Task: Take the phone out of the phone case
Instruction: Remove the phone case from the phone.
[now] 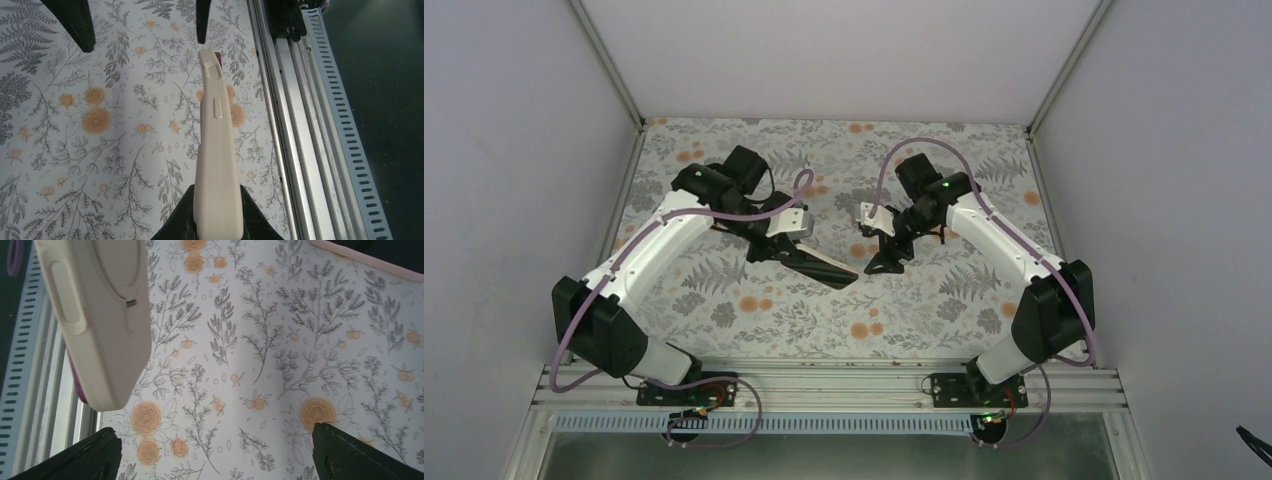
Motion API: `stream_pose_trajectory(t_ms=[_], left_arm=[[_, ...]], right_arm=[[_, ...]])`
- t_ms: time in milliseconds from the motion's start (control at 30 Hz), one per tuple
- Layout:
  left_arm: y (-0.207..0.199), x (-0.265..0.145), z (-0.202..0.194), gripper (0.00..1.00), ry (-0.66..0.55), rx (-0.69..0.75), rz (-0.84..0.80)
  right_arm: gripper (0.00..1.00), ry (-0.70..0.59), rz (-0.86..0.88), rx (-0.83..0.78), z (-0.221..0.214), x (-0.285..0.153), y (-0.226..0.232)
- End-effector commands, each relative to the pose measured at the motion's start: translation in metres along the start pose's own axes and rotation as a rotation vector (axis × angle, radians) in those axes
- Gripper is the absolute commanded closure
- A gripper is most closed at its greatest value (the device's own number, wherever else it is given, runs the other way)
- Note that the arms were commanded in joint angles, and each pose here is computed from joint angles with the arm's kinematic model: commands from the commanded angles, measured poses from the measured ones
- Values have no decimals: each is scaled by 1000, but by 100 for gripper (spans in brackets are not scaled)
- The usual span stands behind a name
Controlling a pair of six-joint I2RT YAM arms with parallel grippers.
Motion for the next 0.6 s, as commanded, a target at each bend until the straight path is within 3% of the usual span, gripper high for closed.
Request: stream_pose_trajectory(t_ms=[0, 567], left_arm=[[0, -5, 16, 98, -72, 36, -9], [4, -8, 18, 98, -79, 33, -1]], right_arm=[[6, -51, 45, -15, 9, 6, 10], [10, -84, 77, -17, 14, 12, 8]])
Point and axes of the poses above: each gripper's point midway between its finger pads, its own x axis out along the fingers, its own y axis along the line the jaws close on, z = x × y, the point moved 2 cm from there along -x, back along the fingers, and after that the axes turned 12 degrees about -x, right-handed, at the moved point
